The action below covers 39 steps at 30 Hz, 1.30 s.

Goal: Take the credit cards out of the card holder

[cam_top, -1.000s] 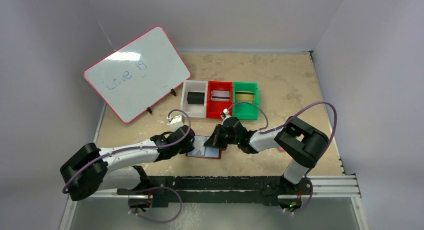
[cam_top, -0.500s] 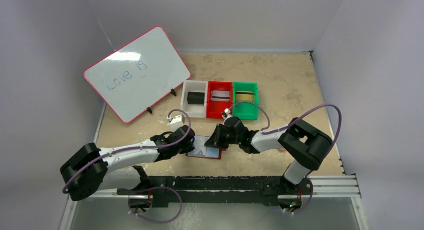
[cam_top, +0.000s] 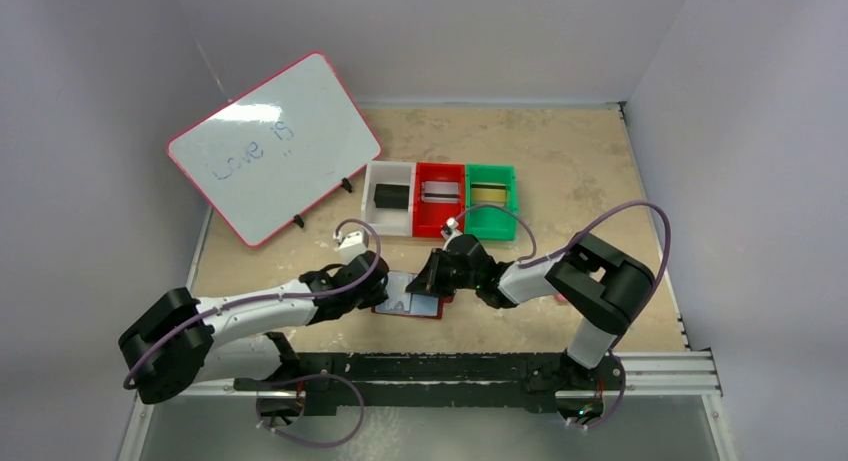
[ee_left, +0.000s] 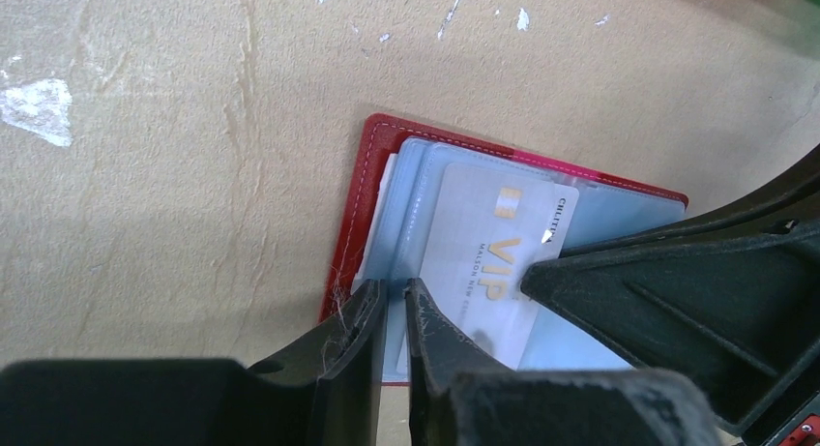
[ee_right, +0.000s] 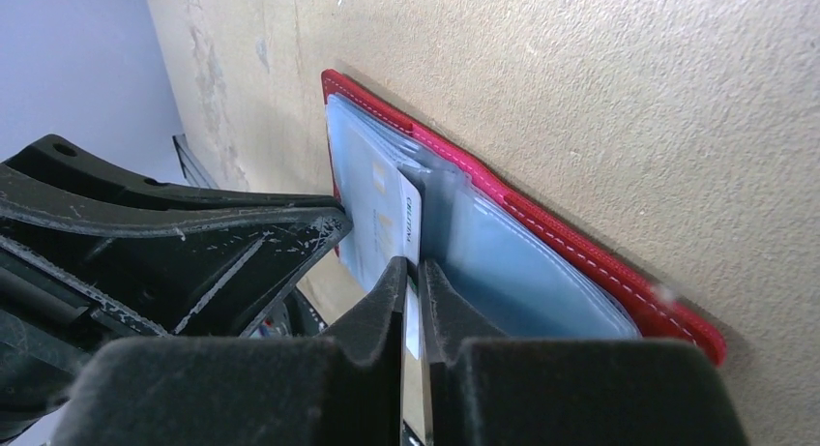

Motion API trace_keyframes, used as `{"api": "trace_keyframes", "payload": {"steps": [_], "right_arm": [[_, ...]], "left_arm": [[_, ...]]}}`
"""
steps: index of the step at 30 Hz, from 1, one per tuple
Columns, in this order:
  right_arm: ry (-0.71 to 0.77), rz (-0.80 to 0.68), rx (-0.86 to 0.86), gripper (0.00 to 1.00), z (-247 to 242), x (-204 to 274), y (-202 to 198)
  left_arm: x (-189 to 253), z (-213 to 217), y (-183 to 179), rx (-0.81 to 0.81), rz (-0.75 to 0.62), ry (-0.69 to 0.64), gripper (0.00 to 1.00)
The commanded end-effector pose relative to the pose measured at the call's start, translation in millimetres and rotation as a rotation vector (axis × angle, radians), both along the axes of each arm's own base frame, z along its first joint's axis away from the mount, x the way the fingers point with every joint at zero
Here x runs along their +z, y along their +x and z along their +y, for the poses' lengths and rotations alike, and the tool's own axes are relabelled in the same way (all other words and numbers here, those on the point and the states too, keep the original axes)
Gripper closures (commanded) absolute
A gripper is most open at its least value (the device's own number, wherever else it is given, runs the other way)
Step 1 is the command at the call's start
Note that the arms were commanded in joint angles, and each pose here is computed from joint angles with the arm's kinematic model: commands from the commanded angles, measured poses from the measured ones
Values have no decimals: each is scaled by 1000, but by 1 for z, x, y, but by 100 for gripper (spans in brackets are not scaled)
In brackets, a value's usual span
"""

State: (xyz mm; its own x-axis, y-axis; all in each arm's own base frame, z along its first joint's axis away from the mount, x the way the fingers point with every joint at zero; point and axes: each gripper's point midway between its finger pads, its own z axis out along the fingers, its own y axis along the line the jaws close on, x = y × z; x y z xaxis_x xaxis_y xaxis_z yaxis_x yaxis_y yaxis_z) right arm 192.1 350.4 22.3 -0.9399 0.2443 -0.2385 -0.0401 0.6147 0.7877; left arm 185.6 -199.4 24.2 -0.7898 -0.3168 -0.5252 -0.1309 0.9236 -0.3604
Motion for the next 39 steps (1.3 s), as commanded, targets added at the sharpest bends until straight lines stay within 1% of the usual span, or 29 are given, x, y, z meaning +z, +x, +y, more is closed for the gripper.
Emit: {"api": "trace_keyframes", "payload": {"steps": [1,6,12,18,24,26,29,31,32,35,37,39], "right_arm": [[-10,-23,-31,95,-4,7,6],[-80,-52,-32,98,-9,4,18],[-97,-68,-46,98,-22,6,30],[-85,-68,62,97,-18,12,19],[-131,-33,47,96,-31,-4,12],[-124,-37,57,97,-32,-6,10],[-93,-48,99,97,-27,-6,7],[-102,-38,102,97,-26,-11,7],[-110,-32,100,97,-27,-13,7],[-114,-33,86,97,-29,-14,9],[-120,-39,72,97,-31,-13,11],[-136,-40,55,97,-35,-13,12]], "left_arm": [[-10,18,-9,13,25,63,87],[-2,17,-4,27,-7,41,85],[13,16,2,49,-53,7,82],[32,8,10,49,-102,-43,77],[45,1,17,31,-135,-59,76],[51,-11,16,-22,-142,-96,76],[70,-57,7,-204,-147,-269,77],[80,-78,5,-271,-143,-345,77],[83,-84,5,-290,-144,-355,77],[76,-87,14,-288,-138,-299,77],[62,-78,21,-239,-109,-214,79],[40,-61,25,-155,-62,-107,81]]}}
